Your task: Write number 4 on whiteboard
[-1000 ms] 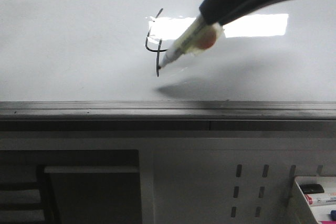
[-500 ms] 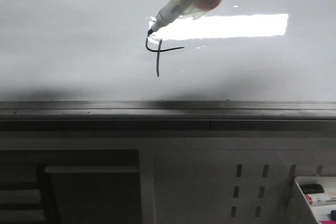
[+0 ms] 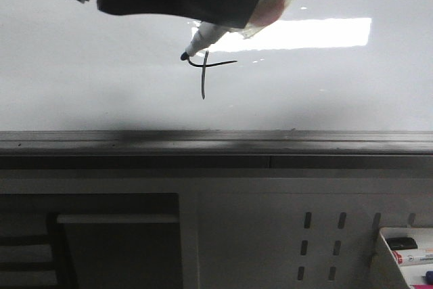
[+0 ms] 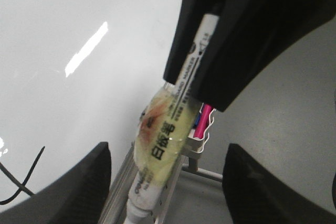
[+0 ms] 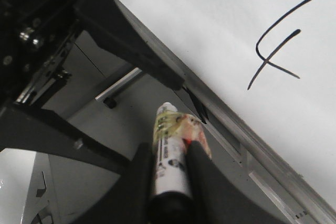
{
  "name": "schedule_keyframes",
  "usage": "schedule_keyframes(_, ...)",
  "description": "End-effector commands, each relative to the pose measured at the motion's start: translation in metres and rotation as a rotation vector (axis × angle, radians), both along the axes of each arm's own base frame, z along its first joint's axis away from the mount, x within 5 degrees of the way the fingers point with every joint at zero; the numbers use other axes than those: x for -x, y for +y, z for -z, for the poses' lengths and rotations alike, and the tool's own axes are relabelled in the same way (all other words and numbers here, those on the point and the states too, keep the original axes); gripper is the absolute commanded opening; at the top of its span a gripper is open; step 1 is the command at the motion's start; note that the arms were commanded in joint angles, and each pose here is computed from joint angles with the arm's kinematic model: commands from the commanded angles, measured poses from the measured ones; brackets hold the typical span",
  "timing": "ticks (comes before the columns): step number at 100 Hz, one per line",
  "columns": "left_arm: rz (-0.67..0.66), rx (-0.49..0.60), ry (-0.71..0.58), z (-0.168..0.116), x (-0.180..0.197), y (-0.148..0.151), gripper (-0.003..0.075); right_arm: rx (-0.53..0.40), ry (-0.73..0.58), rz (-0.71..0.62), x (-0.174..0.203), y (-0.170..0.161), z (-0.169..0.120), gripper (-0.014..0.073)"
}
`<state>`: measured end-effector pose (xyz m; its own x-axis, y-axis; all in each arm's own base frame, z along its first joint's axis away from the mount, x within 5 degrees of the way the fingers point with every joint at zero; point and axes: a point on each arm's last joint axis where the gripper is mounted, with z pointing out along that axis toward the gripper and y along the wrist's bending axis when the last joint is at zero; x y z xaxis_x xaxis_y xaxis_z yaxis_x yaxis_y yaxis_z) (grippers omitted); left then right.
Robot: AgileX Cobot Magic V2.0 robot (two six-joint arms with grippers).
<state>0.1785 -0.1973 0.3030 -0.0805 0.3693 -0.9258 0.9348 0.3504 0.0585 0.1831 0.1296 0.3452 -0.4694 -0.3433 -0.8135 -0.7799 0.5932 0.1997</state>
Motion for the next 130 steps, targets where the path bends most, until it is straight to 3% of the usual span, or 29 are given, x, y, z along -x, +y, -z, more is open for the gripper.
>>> schedule_keyframes(1, -0.016, 0.059, -0.010, -0.015, -0.001, -0.003, 0.0395, -0.063, -0.053, 0.006, 0.002, 0.000, -0.019, -0.0045)
schedule_keyframes(55, -0.016, 0.053, -0.001, -0.012, -0.003, -0.004, -0.0020, -0.065, -0.057, -0.016, 0.003, 0.001, -0.021, -0.0015)
schedule_keyframes(64, -0.018, 0.053, -0.002, -0.012, -0.003, -0.004, -0.0020, -0.065, -0.057, -0.016, 0.003, 0.001, -0.021, 0.0101)
schedule_keyframes(72, -0.033, 0.052, -0.003, -0.012, -0.004, -0.003, -0.0020, -0.068, -0.066, -0.005, 0.002, 0.001, -0.022, 0.0285)
schedule_keyframes(81, -0.125, 0.058, -0.005, -0.014, -0.007, 0.004, -0.0020, -0.078, -0.091, 0.027, 0.001, -0.003, -0.025, 0.0416)
schedule_keyframes(96, -0.360, 0.077, -0.023, -0.012, -0.006, 0.030, -0.0020, -0.101, -0.157, 0.133, -0.001, -0.021, -0.036, 0.0415)
schedule_keyframes(110, -0.597, 0.133, 0.043, -0.008, -0.008, 0.051, -0.0020, -0.119, -0.183, 0.218, -0.004, -0.034, -0.041, 0.0415)
schedule_keyframes(130, -0.791, 0.084, 0.059, 0.003, -0.024, 0.059, -0.0020, -0.163, -0.172, 0.229, -0.005, -0.033, -0.043, 0.0415)
